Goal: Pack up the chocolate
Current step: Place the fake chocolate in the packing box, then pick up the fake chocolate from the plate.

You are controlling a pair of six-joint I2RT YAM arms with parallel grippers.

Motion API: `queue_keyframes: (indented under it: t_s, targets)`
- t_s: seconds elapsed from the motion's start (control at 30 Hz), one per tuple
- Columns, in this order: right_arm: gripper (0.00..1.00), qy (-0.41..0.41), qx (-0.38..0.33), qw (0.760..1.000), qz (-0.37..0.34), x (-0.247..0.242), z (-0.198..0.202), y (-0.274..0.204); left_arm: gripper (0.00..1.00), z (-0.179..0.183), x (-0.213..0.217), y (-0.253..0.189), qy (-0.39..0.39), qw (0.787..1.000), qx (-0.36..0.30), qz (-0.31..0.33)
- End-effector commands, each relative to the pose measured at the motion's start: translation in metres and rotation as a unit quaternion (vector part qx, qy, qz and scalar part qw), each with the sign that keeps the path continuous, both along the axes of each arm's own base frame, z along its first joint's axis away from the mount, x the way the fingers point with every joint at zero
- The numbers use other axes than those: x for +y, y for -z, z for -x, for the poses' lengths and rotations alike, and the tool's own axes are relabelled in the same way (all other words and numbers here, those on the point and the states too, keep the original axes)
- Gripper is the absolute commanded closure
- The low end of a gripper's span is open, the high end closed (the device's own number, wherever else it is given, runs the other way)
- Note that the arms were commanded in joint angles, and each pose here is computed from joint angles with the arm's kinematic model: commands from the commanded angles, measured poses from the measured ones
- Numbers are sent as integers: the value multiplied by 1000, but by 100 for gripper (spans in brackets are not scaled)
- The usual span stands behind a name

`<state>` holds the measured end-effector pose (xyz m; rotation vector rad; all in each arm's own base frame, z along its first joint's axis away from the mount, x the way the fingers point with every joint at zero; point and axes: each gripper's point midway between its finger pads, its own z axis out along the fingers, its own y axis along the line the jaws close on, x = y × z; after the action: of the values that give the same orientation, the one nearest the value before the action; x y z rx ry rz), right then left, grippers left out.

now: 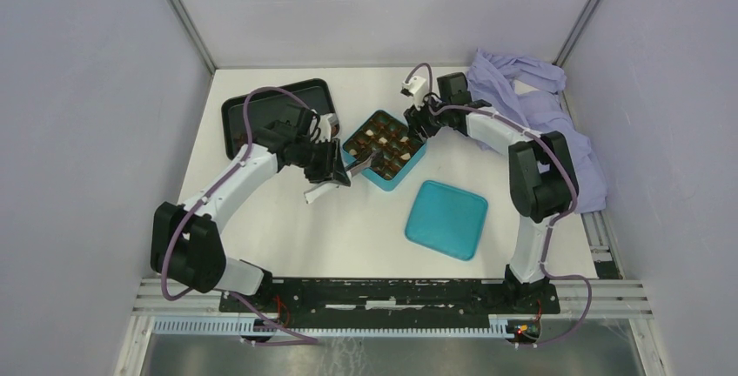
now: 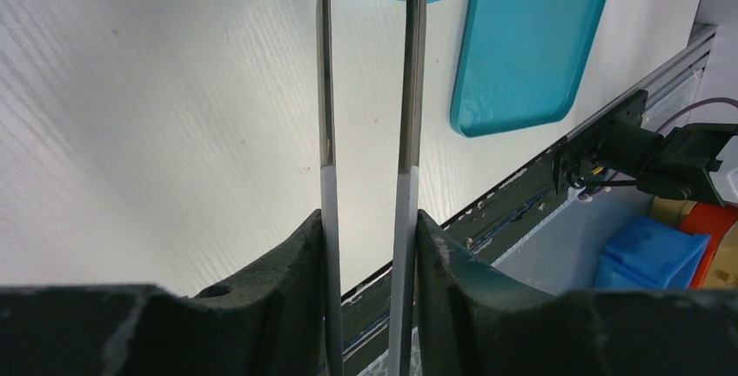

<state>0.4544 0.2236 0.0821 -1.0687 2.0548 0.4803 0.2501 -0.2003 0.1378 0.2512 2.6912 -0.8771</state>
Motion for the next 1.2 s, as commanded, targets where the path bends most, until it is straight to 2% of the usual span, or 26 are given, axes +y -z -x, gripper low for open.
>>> queue_keyframes:
  t_s: [0.0,0.1,0.33,0.6,0.87,1.17]
  targets:
    - [43,-9,-36,999,-34,3,4,-41,58,-18,-1,-28,-4,998,-57,3]
    - [42,-10,-41,998,-38,-2,10,-48,63,-27,-4,-49,-23,996,-82,19]
    - [34,-29,-42,997,-56,-14,33,-58,65,-48,-6,-93,-69,986,-142,50]
    - [30,-58,-50,994,-81,-28,63,-69,65,-81,17,-90,-126,980,-153,29]
    - [29,-52,-42,993,-92,-42,79,-64,65,-125,80,-73,-185,971,-143,-58]
    - [28,-50,-28,993,-102,-45,82,-56,65,-152,149,-55,-214,954,-124,-166]
